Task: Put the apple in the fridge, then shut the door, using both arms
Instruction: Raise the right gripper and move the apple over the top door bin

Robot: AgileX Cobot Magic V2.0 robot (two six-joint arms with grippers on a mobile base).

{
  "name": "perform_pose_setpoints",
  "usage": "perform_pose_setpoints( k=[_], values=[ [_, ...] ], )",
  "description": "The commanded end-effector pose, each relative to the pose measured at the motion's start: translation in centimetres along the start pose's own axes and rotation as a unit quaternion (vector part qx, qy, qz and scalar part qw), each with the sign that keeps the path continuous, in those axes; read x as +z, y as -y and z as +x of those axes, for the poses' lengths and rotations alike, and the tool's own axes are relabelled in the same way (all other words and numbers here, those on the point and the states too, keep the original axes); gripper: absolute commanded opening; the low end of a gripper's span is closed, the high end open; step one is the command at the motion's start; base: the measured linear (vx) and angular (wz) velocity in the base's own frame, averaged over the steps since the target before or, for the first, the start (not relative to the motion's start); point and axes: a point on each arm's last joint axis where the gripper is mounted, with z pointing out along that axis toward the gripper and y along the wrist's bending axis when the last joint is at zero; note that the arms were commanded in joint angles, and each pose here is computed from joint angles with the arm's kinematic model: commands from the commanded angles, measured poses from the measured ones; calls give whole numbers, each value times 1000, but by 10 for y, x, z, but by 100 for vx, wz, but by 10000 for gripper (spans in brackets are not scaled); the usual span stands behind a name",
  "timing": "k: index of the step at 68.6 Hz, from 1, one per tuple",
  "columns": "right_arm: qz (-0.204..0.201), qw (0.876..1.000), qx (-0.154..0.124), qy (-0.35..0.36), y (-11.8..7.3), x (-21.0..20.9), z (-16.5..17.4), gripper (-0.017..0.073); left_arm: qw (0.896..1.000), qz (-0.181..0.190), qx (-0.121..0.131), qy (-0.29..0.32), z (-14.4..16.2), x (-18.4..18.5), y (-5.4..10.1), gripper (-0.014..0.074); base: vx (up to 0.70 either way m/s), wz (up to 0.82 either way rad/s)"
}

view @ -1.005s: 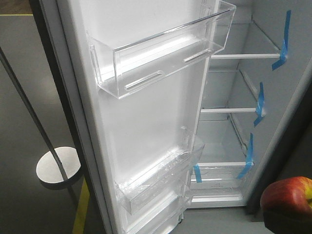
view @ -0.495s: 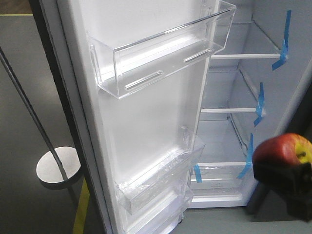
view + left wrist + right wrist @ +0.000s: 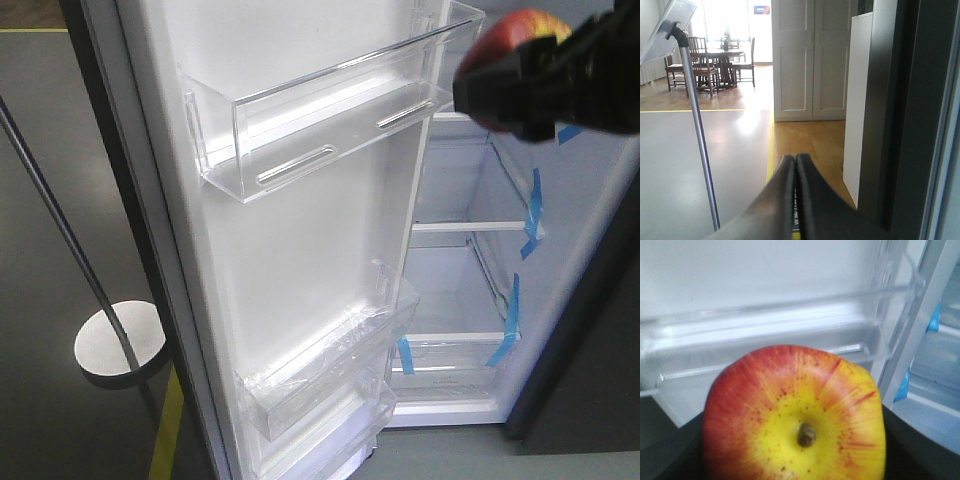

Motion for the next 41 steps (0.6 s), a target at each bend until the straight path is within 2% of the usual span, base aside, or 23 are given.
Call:
perform_pose_setpoints(
  k=[1, 22, 41],
  values=[
    [8, 996, -14, 86, 0, -12, -40, 186, 999, 2, -9, 38, -3, -1, 0, -6, 0, 0],
    [10, 993, -21, 120, 10, 24, -87, 193, 999, 2, -9, 38, -3, -1, 0, -6, 0, 0],
    [8, 994, -23, 109, 21, 73, -100, 202, 999, 2, -9, 38, -3, -1, 0, -6, 0, 0]
  ],
)
